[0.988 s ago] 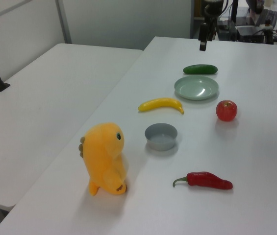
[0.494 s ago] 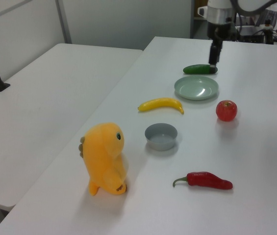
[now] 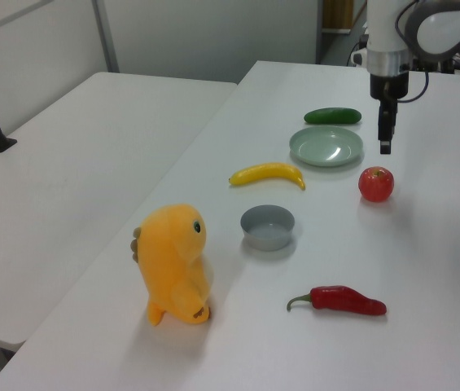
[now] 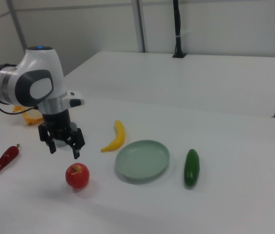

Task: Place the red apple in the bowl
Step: 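Move the open gripper toward the red apple and descend over it, then lower the gripper around the red apple and close on it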

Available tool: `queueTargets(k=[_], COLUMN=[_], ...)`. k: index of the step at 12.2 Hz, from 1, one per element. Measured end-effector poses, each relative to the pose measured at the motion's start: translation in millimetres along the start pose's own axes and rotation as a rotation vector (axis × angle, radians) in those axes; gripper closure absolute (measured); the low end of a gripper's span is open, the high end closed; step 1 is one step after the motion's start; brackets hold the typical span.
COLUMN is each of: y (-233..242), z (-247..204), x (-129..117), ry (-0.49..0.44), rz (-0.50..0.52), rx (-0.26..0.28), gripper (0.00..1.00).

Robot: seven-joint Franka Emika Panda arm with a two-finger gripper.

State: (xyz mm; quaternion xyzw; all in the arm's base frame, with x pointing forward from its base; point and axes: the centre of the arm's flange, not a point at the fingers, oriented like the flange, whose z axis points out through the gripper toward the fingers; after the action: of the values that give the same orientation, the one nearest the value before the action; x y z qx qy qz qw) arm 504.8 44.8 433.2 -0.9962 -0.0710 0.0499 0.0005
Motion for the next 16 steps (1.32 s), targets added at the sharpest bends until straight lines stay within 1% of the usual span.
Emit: queueTargets(k=[1,4,8,14,15,16], y=[0,0,0,2,2,2], z=[8,29,58,85,88,88], x=[0,12,19,24,26,30], ry=[-0.011,0.004,-0.043,-0.097,-0.093,-0.072], rz=[-0.01,-0.022,-0.028,-0.072,-0.075,-0.078], rx=[0.0,-0.005,-0.008,-0.045,-0.049,-0.054], gripper=[0.0,0.0,0.0,0.0,0.06,0.09])
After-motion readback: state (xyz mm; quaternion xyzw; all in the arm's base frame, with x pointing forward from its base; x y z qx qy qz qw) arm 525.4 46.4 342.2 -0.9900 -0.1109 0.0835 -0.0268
